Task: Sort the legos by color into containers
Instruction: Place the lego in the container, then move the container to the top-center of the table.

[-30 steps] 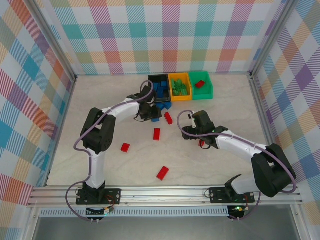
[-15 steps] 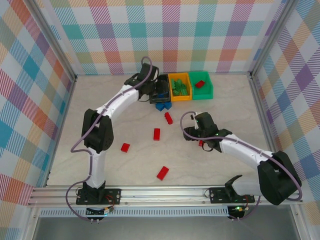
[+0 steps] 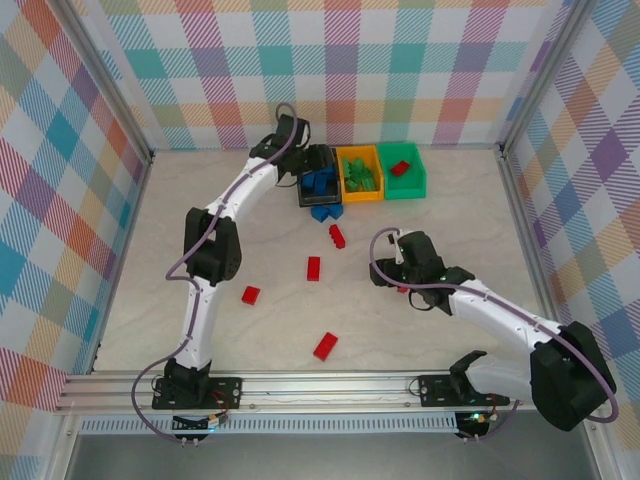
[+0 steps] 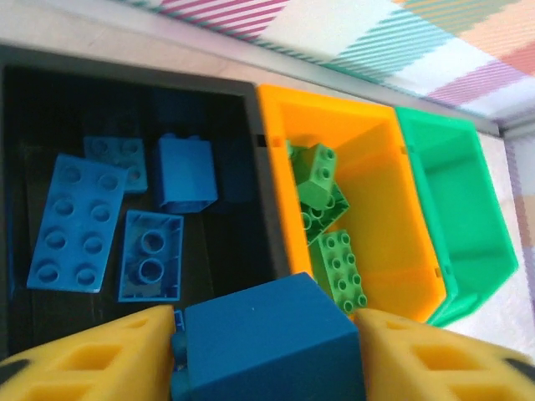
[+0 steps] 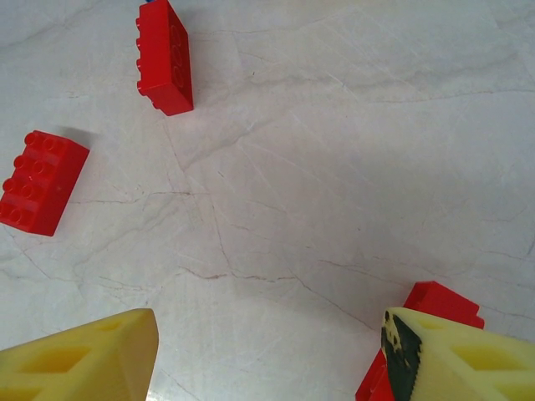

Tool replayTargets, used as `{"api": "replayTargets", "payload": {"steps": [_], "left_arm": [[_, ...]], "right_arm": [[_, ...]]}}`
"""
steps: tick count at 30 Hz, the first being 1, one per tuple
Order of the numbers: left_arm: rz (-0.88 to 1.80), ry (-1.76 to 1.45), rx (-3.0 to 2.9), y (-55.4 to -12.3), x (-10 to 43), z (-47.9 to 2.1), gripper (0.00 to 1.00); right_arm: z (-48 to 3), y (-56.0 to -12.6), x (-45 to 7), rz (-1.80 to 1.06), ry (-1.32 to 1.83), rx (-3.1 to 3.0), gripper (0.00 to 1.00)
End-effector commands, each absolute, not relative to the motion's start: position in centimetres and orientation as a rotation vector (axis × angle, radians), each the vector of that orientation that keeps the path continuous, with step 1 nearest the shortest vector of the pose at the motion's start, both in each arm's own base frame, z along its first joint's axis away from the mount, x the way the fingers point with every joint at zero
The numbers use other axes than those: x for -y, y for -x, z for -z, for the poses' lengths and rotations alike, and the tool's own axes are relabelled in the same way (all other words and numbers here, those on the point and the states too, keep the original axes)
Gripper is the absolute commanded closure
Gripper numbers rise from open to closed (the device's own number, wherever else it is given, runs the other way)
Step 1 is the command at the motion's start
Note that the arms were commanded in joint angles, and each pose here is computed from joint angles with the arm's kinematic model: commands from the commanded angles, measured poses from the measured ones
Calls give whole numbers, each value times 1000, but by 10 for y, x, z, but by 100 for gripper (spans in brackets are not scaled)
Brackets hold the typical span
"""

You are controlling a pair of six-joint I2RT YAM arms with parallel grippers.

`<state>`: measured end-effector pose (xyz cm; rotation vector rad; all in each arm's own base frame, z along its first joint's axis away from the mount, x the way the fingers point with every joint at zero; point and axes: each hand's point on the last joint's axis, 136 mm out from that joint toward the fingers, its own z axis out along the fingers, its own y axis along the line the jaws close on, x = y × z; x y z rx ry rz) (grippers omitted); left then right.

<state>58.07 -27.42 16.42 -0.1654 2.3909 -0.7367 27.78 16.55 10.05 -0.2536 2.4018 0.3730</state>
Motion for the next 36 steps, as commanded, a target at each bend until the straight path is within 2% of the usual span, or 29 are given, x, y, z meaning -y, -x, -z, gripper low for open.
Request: {"api": "replayTargets", "payload": {"steps": [1,3,4,11,15,25,31,36], "left_arm": [[751,194,-2387,-577,269,-172,27],[769,184,-2374,-568,268,-174,18],[777,177,-2362,-562,266,-177,17],[829,169,-2247,-497,244,-194,18],[791,177,-2303,-453,228,-175,19],[697,176,-2390,-377,206,-142,19],[690,197,-2423,-350,212,-118,19],[673,210,-2456,-335,215,-102,19]], "right_arm": [[-99,-272,-165,-397,240,-2415,28],[-97,-273,-168,-407,243,-2422,28],[-95,-274,-170,-416,247,-2427,28],[-83,-288,-198,-519,273,-2471,28],[-79,-305,-212,-525,305,-2487,28],[-86,-386,-243,-455,328,-2462,28],[-85,-433,-258,-676,229,-2489,28],[-74,-450,-272,-697,267,-2526,28]]}}
